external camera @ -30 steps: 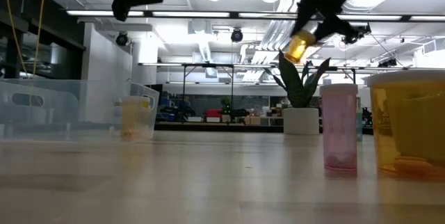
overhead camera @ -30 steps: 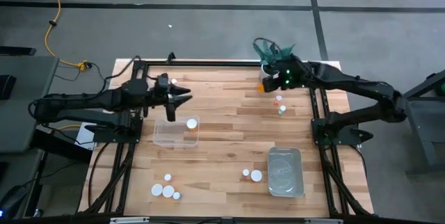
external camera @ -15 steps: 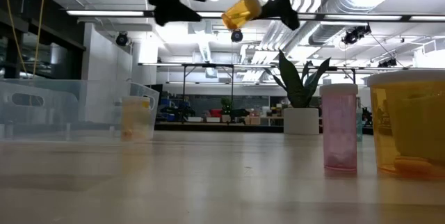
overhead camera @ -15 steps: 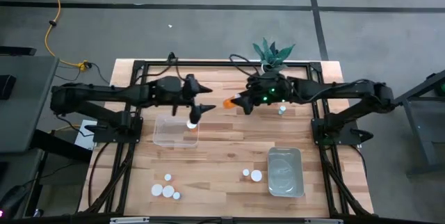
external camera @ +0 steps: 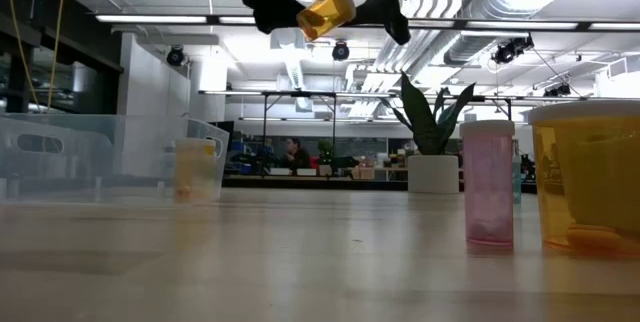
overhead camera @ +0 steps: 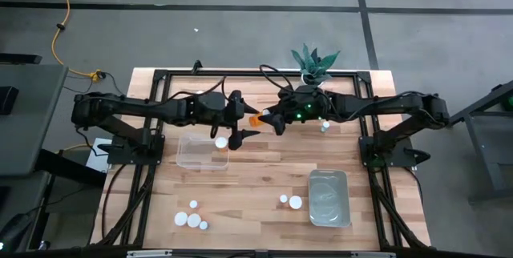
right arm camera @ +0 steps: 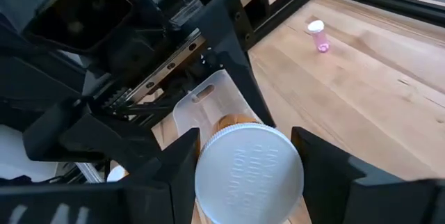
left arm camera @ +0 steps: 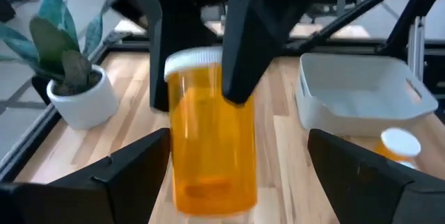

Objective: Pick and place medicine bottles into bin by pill shape (circle, oval)
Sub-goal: Put the large orange pill bottle into the transparent bin

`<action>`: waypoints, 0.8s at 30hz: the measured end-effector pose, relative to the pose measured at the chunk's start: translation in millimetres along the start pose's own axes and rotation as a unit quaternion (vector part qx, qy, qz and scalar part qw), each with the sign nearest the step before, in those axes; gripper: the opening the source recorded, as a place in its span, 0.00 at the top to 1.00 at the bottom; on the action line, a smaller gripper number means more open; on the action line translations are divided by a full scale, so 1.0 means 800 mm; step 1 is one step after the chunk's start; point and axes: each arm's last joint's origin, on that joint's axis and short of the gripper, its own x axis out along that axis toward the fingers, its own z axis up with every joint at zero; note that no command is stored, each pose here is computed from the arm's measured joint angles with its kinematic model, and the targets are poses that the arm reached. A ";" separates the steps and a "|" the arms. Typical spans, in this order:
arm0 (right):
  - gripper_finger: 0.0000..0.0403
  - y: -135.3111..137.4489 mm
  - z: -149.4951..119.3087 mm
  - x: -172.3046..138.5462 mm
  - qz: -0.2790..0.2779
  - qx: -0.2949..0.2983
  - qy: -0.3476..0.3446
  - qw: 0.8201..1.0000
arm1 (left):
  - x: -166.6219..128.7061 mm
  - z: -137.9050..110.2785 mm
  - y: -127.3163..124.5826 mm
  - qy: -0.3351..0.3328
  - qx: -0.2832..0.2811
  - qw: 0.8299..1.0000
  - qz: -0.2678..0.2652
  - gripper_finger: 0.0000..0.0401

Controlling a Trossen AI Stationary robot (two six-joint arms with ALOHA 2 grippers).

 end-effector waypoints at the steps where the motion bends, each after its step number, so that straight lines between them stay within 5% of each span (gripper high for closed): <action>1: 0.56 0.000 0.000 0.000 0.003 -0.001 0.002 1.000 | 0.000 0.000 -0.001 0.000 0.001 1.000 0.001 0.18; 15: 0.56 0.005 0.000 0.000 0.033 -0.012 0.009 0.999 | -0.003 0.004 -0.002 -0.011 0.001 1.000 0.000 0.22; 24: 0.56 0.005 -0.001 0.000 0.034 -0.016 0.010 0.999 | -0.003 0.008 -0.006 -0.028 0.003 1.000 -0.005 0.39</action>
